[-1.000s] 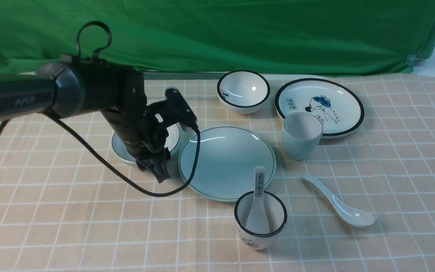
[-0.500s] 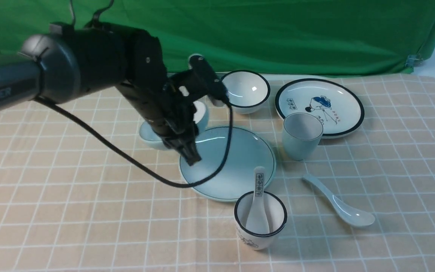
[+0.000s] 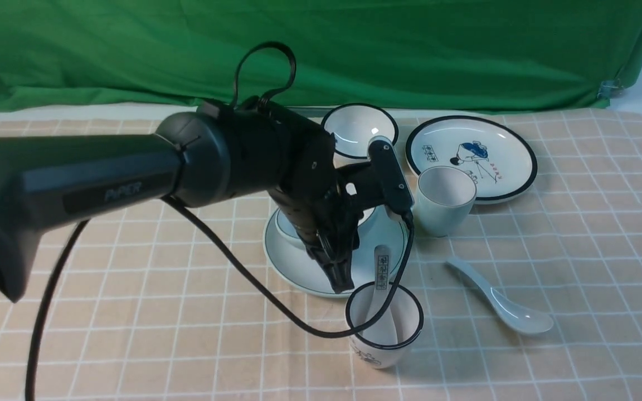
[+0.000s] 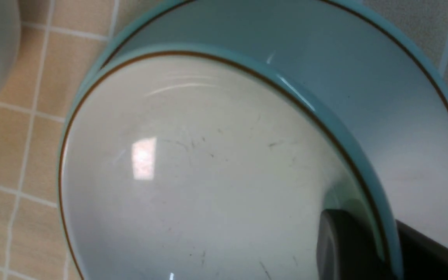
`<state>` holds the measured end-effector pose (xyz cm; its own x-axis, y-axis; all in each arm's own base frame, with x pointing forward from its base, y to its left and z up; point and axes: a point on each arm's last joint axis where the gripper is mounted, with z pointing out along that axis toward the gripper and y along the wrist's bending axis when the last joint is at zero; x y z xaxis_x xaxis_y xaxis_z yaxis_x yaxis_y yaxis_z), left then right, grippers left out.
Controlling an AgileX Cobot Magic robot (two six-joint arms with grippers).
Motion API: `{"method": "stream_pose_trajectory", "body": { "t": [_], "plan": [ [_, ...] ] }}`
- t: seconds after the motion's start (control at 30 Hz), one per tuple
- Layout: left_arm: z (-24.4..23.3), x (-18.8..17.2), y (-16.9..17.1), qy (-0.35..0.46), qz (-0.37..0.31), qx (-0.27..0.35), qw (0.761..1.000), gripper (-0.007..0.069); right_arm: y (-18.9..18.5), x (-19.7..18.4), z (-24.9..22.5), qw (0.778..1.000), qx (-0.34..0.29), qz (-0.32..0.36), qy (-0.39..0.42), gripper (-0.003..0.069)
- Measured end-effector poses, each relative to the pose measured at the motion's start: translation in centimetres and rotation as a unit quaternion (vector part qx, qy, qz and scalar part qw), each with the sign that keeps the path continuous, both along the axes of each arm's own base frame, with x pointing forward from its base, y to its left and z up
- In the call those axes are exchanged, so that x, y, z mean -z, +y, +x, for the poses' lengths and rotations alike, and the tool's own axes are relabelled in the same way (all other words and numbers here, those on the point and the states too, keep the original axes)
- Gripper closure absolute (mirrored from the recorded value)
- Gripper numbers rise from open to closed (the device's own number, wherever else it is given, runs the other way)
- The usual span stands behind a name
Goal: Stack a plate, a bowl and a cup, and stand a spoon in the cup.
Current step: Use the left arm to put the blue rice bowl into the blue large plate in the middle, then use the right arm to grab a blue teacup
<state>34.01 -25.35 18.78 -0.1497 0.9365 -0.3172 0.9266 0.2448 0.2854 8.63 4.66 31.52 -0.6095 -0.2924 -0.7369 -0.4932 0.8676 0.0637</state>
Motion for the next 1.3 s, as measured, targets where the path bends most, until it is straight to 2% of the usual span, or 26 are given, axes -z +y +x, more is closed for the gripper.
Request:
{"method": "stream_pose_trajectory", "body": {
  "t": [0.07, 0.23, 0.33, 0.53, 0.63, 0.77, 0.83, 0.93, 1.0, 1.03, 1.1, 1.2, 1.3],
  "plan": [
    [0.0, 0.2, 0.0, 0.0, 0.005, 0.008, 1.0, 0.0551, 0.0, 0.0, 0.0, 1.0, 0.0, 0.0, 0.0, 0.0454],
    [0.1, 0.8, -0.2, 0.003, 0.008, 0.017, 1.0, 0.0421, 0.0, 0.0, 0.0, 1.0, 0.0, 0.0, 0.0, 0.0432],
    [0.1, 0.8, -0.2, -0.001, 0.006, 0.017, 1.0, 0.0318, 0.0, 0.0, 0.0, 1.0, 0.0, 0.0, 0.0, 0.0407],
    [-0.1, 0.8, -0.1, 0.018, 0.007, 0.008, 1.0, 0.0194, 0.0, -0.1, 0.1, 1.0, 0.001, 0.0, -0.002, 0.0398],
    [-0.5, -0.2, 0.1, 0.024, 0.002, -0.006, 1.0, 0.0152, 0.2, -0.7, 0.8, 1.0, 0.001, -0.001, 0.0, 0.0398],
    [-1.4, -3.9, 0.8, 0.017, -0.032, -0.053, 0.998, 0.0132, 1.0, -1.8, 3.0, 1.0, -0.002, -0.009, 0.016, 0.0398],
    [-2.3, -7.0, 1.6, 0.004, -0.059, -0.09, 0.994, 0.0158, 1.7, -2.3, 5.1, 0.999, -0.008, -0.021, 0.03, 0.0393],
    [-4.1, -11.8, 3.0, -0.017, -0.104, -0.125, 0.987, 0.0266, 3.0, -2.3, 8.9, 0.997, -0.011, -0.034, 0.066, 0.0375],
    [-6.0, -15.1, 4.4, -0.039, -0.14, -0.138, 0.98, 0.0395, 3.9, -2.3, 11.8, 0.996, -0.013, -0.041, 0.084, 0.0353],
    [-7.5, -16.8, 5.4, -0.049, -0.165, -0.14, 0.975, 0.0482, 4.5, -2.0, 13.7, 0.994, -0.014, -0.046, 0.098, 0.034],
    [-9.9, -18.9, 7.0, -0.067, -0.202, -0.141, 0.967, 0.0571, 5.6, -1.4, 16.7, 0.992, -0.021, -0.057, 0.114, 0.0308],
    [-14.1, -20.6, 9.9, -0.096, -0.263, -0.144, 0.949, 0.0618, 6.9, -0.2, 20.6, 0.988, -0.034, -0.071, 0.131, 0.0272],
    [-17.8, -20.3, 12.6, -0.11, -0.309, -0.156, 0.932, 0.0624, 8.1, 1.6, 23.9, 0.983, -0.046, -0.085, 0.154, 0.0259]
  ]
}}
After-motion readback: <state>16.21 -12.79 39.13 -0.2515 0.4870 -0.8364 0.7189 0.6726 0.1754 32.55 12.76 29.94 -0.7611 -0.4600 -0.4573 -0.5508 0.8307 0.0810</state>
